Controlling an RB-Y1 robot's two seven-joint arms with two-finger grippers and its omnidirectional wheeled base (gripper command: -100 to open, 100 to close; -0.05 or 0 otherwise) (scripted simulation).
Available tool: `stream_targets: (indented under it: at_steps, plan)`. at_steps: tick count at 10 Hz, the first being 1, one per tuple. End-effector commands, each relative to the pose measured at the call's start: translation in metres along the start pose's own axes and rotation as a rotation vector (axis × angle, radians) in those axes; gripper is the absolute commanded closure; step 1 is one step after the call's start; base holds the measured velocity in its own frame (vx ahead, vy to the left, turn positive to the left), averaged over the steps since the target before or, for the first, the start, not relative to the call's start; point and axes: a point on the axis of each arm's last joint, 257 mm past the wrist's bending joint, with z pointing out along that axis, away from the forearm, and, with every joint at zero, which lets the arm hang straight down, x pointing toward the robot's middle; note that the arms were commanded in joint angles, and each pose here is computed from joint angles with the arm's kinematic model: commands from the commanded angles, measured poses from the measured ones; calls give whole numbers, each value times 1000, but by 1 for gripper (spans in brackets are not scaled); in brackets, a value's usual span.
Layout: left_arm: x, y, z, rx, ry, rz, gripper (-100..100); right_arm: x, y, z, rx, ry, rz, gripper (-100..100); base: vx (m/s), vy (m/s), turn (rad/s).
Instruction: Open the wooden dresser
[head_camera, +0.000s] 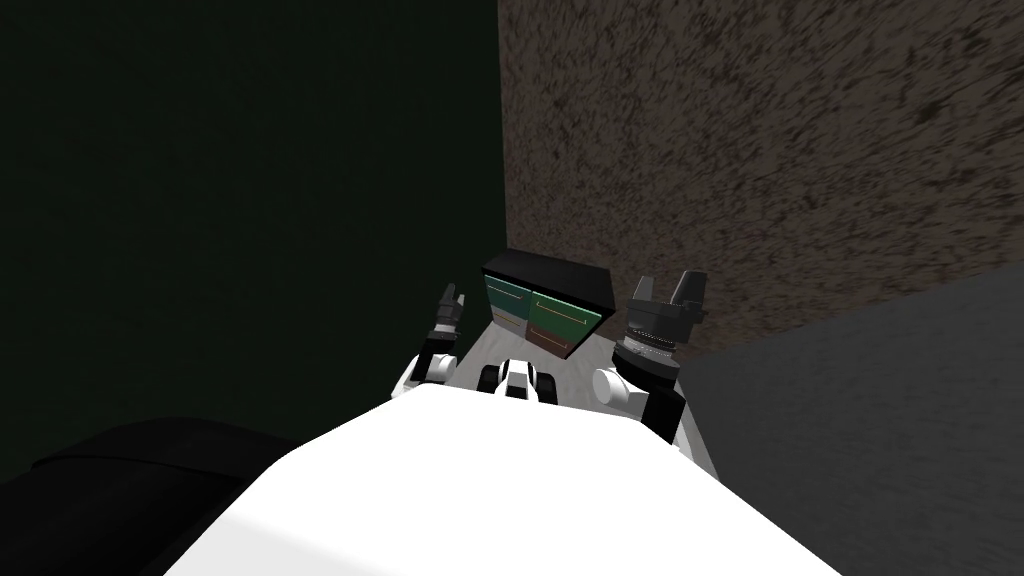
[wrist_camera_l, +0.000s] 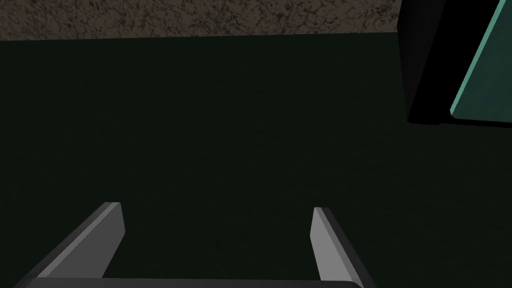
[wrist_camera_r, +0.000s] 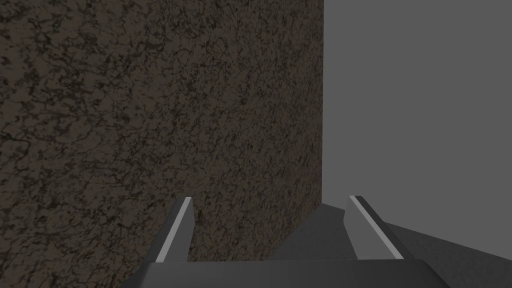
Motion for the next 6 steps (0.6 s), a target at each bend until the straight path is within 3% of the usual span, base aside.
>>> stream_targets:
  at_steps: [1, 6]
  plan:
    - [3, 20, -2, -33, 14, -1, -100, 0, 0, 0, 0, 0, 0, 0, 52, 16, -28]
    - [18, 76, -9, -134, 50, -7, -100, 0, 0, 0, 0, 0, 0, 0, 63, 20, -69]
